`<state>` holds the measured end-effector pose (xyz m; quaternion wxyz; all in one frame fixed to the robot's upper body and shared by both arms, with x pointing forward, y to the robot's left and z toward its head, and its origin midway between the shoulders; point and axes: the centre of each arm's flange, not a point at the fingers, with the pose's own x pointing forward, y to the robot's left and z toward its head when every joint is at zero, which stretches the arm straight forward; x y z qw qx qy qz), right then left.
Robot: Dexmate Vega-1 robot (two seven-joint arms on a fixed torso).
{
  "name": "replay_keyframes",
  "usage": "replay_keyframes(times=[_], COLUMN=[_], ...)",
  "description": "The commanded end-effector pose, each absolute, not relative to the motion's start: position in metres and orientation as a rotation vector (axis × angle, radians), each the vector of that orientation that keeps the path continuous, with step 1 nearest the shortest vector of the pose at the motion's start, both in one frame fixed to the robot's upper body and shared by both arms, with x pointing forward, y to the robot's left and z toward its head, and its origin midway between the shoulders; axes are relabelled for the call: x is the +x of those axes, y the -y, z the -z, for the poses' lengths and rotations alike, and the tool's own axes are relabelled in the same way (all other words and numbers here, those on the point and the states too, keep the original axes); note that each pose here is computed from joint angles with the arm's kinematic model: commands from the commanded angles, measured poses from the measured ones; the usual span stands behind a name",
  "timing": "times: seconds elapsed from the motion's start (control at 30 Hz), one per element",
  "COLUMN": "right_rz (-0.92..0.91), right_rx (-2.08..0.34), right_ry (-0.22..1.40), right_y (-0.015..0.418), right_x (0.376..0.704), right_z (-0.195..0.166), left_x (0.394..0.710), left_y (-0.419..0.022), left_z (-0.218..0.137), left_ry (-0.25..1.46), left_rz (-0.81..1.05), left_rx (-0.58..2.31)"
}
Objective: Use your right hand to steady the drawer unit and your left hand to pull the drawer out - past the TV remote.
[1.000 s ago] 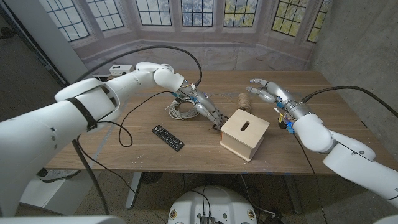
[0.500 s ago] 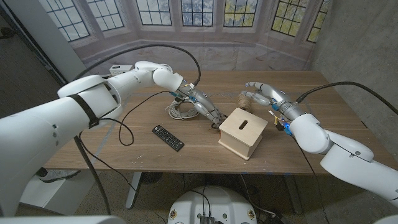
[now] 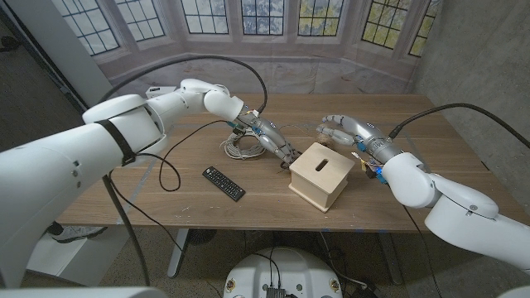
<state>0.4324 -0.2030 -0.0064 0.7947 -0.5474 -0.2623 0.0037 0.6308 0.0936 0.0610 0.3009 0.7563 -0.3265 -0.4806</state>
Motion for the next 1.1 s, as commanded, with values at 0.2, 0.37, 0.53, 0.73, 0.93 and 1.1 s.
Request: replay_keyframes(times=[0.2, 0.37, 0.53, 0.73, 0.93, 1.1], right_rz=[0.017, 0.015, 0.011, -0.003, -0.037, -0.056], right_rx=[-1.238, -1.235, -1.237, -1.246, -1.294, -1.315], right_ry=[0.489, 0.488, 0.489, 0.492, 0.471, 0.454], right_y=[0.202, 0.202, 0.200, 0.198, 0.193, 0.190], right_x=[0.424, 0.426, 0.428, 0.427, 0.422, 0.419], right_z=[0.017, 0.019, 0.019, 0.020, 0.024, 0.027], left_x=[0.630, 0.629, 0.630, 0.633, 0.635, 0.635], left_y=[-0.094, -0.098, -0.102, -0.106, -0.109, -0.110], left_z=[-0.059, -0.056, -0.055, -0.054, -0.054, -0.056], left_ry=[0.909, 0.966, 1.001, 0.998, 0.994, 0.997], left_rz=[1.255, 1.230, 1.212, 1.208, 1.199, 1.195], left_rx=[1.999, 1.980, 1.968, 1.972, 1.976, 1.983])
